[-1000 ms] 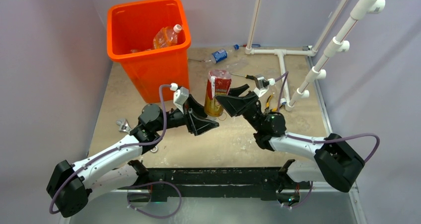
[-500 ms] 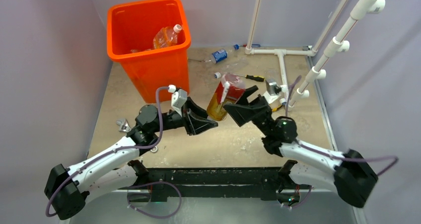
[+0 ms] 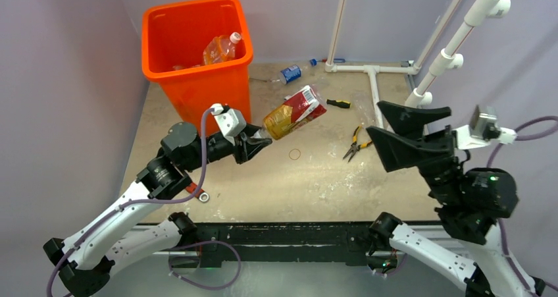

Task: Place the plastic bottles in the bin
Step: Pick up the plastic bottle at the center of the board.

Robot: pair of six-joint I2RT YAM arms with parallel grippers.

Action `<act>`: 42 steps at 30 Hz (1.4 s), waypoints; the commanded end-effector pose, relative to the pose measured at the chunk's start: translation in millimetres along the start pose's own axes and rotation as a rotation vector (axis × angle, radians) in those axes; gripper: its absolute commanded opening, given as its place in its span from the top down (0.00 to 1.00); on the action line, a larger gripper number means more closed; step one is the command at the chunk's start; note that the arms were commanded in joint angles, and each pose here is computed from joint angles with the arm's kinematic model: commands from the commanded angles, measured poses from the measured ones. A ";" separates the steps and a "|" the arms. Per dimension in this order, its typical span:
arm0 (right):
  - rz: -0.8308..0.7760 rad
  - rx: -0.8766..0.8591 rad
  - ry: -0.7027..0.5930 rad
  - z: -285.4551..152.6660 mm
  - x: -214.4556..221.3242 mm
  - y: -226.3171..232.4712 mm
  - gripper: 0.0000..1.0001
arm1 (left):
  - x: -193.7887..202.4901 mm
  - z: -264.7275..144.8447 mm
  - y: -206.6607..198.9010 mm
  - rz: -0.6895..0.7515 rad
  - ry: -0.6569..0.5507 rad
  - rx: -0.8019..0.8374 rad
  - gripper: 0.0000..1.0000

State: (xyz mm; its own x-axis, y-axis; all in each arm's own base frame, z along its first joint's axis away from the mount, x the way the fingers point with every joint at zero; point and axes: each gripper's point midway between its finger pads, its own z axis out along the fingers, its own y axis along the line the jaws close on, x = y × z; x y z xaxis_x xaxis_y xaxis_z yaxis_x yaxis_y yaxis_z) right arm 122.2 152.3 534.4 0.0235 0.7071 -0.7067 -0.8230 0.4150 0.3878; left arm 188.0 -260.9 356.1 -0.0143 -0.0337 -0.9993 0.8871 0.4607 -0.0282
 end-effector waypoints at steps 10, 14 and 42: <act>-0.042 0.237 0.423 5.3 72.8 -43.9 0.01 | -26.5 -34.9 11.4 0.479 0.026 -0.019 1.00; 0.013 0.228 0.410 19.2 78.2 -41.4 0.01 | -24.3 -32.6 10.6 0.574 0.070 0.026 1.00; 0.043 0.207 0.496 29.8 98.8 -42.6 0.01 | -48.5 -45.0 1.5 0.662 -0.013 0.026 1.00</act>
State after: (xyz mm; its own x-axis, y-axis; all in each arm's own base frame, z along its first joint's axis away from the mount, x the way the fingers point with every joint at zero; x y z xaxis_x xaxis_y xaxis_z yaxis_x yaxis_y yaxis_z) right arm 186.2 231.9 447.5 -0.3605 0.3760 -0.8536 -0.6610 0.5428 0.5182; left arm 173.2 -219.3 389.6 0.4839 0.2673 -0.8333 0.7492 0.3655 0.5524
